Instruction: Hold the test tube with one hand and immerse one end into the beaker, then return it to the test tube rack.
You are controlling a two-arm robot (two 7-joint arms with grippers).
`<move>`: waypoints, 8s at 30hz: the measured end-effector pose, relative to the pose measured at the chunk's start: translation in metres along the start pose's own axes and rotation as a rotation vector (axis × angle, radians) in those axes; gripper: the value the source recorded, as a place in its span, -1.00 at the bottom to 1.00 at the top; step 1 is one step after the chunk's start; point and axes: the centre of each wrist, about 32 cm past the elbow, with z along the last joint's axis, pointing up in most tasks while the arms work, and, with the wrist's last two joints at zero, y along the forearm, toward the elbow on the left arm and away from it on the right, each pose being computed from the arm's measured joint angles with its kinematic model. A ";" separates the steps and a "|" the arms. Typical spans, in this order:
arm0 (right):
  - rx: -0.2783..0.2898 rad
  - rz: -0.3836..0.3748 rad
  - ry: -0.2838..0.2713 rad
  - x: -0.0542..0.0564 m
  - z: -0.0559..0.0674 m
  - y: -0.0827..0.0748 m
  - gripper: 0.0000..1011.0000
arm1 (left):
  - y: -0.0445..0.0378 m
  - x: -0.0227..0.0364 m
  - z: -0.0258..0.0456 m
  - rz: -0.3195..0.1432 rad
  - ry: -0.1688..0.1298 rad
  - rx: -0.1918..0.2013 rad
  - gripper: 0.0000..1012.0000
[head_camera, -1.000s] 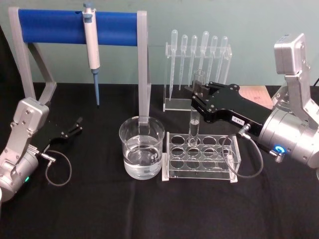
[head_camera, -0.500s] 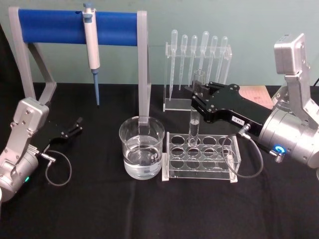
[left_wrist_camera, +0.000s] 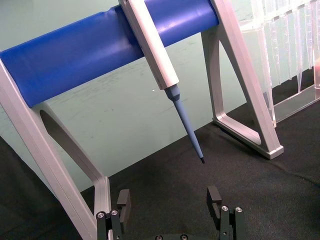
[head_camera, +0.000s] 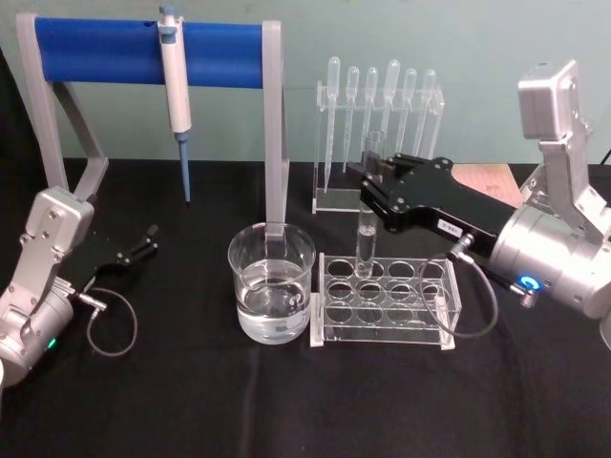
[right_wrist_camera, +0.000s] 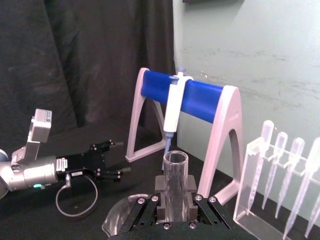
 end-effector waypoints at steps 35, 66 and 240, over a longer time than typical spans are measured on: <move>0.054 0.159 0.006 -0.009 -0.054 0.084 -0.56 | 0.0000 0.0000 0.0000 0.000 0.000 0.000 0.98; 0.025 0.168 0.031 -0.013 -0.073 0.082 -0.56 | 0.0000 0.0000 0.0000 0.000 0.000 0.000 0.98; 0.026 0.166 0.032 -0.013 -0.073 0.082 -0.56 | 0.0000 0.0000 0.0000 0.000 0.000 0.000 0.98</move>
